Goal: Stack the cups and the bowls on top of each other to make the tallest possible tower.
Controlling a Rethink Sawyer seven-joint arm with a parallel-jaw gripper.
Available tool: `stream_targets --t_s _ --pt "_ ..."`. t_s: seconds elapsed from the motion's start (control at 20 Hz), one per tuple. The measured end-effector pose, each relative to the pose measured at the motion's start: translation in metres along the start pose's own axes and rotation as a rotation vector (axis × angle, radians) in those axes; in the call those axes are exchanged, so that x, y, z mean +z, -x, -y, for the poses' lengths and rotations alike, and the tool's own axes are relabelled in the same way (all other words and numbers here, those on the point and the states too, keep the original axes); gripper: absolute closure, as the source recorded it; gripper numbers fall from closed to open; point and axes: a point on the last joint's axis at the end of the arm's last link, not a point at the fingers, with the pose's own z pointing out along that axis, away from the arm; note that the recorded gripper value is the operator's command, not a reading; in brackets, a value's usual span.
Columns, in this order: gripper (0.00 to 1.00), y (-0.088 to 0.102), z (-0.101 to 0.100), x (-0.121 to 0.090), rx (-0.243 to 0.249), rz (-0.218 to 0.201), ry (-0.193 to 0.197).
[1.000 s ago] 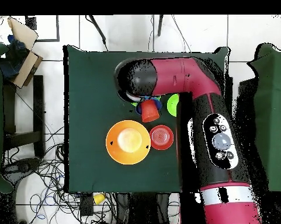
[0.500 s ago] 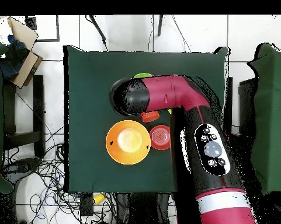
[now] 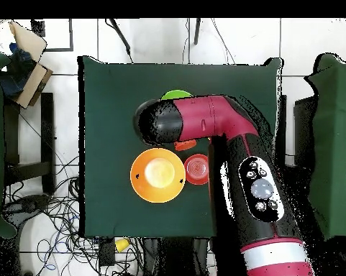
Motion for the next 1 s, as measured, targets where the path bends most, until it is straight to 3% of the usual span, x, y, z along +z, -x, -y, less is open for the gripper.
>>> stream_targets --t_s 0.35,1.0 --pt "0.0 0.003 0.012 -0.003 -0.03 0.053 -0.033" --pt "0.0 -0.003 0.022 0.011 -0.077 0.13 -0.032"
